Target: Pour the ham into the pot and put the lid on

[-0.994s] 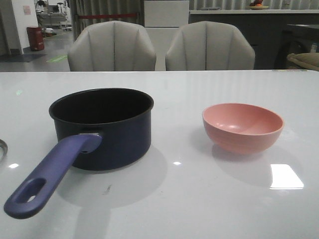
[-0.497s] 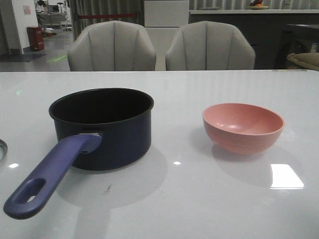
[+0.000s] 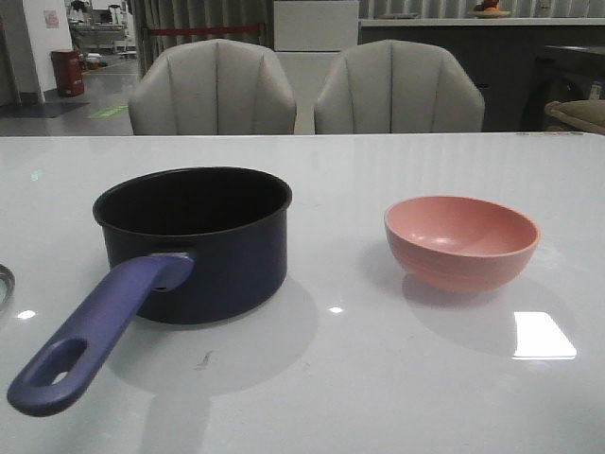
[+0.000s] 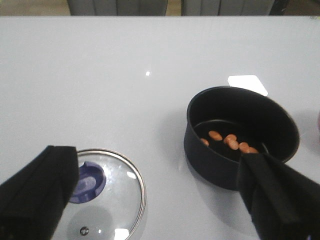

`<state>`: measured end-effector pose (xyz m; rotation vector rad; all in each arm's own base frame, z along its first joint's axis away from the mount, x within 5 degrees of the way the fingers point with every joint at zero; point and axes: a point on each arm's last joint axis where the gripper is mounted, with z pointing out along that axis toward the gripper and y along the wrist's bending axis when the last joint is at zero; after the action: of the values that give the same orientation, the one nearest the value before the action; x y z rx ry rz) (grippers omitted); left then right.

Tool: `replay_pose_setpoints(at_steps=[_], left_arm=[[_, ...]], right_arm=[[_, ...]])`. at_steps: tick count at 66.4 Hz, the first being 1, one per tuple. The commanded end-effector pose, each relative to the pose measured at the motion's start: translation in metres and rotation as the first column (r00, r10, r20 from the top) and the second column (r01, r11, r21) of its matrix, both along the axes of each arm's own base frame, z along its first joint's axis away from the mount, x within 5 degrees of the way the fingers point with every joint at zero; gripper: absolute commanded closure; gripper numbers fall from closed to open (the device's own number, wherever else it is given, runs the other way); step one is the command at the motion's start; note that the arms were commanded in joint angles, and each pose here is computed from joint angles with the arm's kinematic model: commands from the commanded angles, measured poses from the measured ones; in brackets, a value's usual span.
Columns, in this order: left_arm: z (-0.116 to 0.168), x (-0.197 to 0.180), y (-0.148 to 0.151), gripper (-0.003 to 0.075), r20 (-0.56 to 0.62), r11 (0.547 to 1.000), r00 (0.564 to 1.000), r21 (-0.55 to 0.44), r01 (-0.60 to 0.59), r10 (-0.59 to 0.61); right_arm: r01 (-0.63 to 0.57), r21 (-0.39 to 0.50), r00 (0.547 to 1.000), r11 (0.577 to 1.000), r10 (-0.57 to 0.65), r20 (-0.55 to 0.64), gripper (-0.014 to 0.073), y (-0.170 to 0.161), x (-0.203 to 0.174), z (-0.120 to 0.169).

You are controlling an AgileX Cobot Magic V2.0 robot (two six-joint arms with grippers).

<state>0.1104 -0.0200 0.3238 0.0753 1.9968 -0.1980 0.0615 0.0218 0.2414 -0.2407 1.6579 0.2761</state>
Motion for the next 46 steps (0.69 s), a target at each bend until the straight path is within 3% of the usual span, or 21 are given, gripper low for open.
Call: replay_pose_setpoints(at_steps=[1,12,23,46], left_arm=[[0.015,0.029,0.003,0.0024,-0.01,0.998,0.998,-0.019,-0.058,0.058],[0.008,0.069,0.013,0.0024,-0.164,0.988,0.976,-0.041,-0.15,0.141],[-0.012,0.108,0.028,0.0024,-0.349,0.976,0.916,-0.011,-0.216,0.199],[-0.049,0.162,0.042,0.0024,-0.557,0.969,0.802,0.022,-0.246,0.216]], right_arm=[[0.009,0.018,0.996,1.0,-0.011,0.093,0.0428,-0.001,0.0,0.016],[0.009,0.018,0.996,1.0,-0.011,0.093,0.0428,-0.001,0.0,0.016],[0.009,0.017,0.996,1.0,-0.011,0.092,0.0428,-0.001,0.0,0.016],[0.009,0.017,0.996,1.0,-0.01,0.09,0.0428,-0.001,0.0,0.016]])
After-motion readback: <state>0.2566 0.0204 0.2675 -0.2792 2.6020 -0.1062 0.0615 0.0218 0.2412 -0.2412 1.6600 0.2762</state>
